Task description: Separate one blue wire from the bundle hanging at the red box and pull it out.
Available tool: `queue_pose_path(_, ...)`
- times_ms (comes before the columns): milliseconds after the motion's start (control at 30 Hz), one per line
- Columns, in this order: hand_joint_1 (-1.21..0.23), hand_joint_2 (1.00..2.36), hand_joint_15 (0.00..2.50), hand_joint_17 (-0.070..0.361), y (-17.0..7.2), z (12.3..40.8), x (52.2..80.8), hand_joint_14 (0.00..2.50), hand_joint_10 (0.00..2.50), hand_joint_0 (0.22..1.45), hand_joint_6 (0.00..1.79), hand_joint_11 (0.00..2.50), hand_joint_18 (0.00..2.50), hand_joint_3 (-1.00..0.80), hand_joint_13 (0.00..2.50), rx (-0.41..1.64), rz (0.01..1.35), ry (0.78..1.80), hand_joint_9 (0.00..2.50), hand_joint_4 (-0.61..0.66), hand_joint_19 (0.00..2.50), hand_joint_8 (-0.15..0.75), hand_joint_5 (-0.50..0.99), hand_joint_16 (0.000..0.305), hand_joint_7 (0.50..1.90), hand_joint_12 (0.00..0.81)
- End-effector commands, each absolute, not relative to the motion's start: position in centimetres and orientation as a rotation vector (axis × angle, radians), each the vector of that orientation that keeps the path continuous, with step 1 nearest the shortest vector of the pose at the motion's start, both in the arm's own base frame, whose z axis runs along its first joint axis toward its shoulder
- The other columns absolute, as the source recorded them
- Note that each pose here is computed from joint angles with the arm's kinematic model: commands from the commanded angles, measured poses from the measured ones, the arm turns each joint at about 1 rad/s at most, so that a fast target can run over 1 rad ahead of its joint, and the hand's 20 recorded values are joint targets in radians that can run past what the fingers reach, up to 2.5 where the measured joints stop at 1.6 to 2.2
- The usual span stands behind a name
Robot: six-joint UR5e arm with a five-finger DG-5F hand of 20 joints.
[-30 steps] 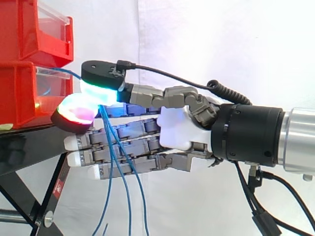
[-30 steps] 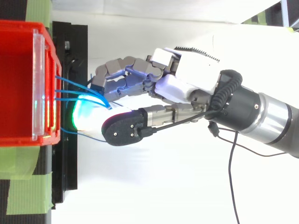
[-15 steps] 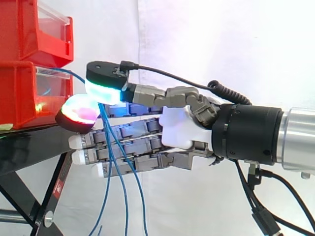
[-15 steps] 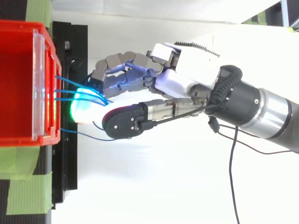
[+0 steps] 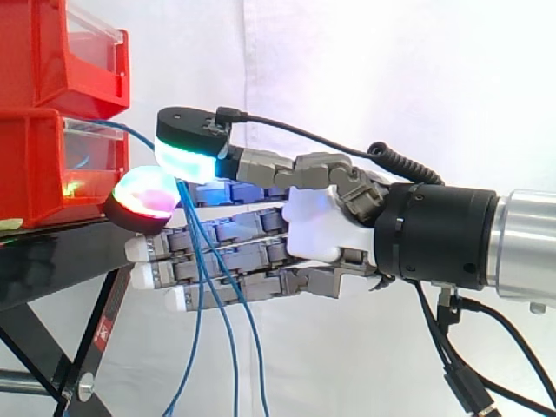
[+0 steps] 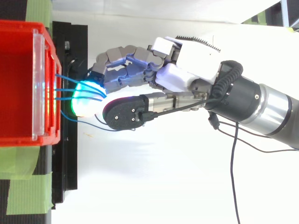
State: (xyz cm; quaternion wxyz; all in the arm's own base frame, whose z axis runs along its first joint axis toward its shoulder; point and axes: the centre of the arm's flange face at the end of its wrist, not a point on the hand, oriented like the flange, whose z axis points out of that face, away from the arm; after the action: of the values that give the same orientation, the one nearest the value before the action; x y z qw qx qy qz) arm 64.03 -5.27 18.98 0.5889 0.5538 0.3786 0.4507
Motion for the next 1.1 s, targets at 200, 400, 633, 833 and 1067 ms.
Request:
queue_pose_path(200,-0.64,1.01,0.32,0.128,-5.49,19.05,64.04,0.01,0.01,0.58,0.72,0.29,0.52,-0.38,0.53,1.285,1.058,0.888,0.62,0.27,0.31,0.356,-0.17,0.057,0.93,0.454)
queue_pose_path(400,-0.65,1.01,0.33,0.127,-5.67,19.44,64.04,0.01,0.01,0.59,0.77,0.29,0.52,-0.36,0.53,1.277,1.065,0.89,0.62,0.27,0.32,0.355,-0.18,0.056,0.88,0.452)
queue_pose_path(633,-0.66,1.01,0.33,0.126,-5.97,19.5,63.98,0.01,0.01,0.6,0.81,0.3,0.53,-0.34,0.55,1.279,1.06,0.888,0.62,0.25,0.3,0.352,-0.18,0.056,0.85,0.453)
queue_pose_path(833,-0.65,1.02,0.33,0.126,-6.11,19.46,63.94,0.01,0.01,0.6,0.84,0.3,0.54,-0.27,0.55,1.279,1.059,0.894,0.63,0.24,0.3,0.351,-0.19,0.056,0.85,0.452)
queue_pose_path(1067,-0.64,1.02,0.34,0.126,-6.21,19.46,63.93,0.01,0.01,0.6,0.88,0.31,0.53,-0.18,0.55,1.279,1.057,0.894,0.63,0.24,0.31,0.351,-0.19,0.056,0.84,0.453)
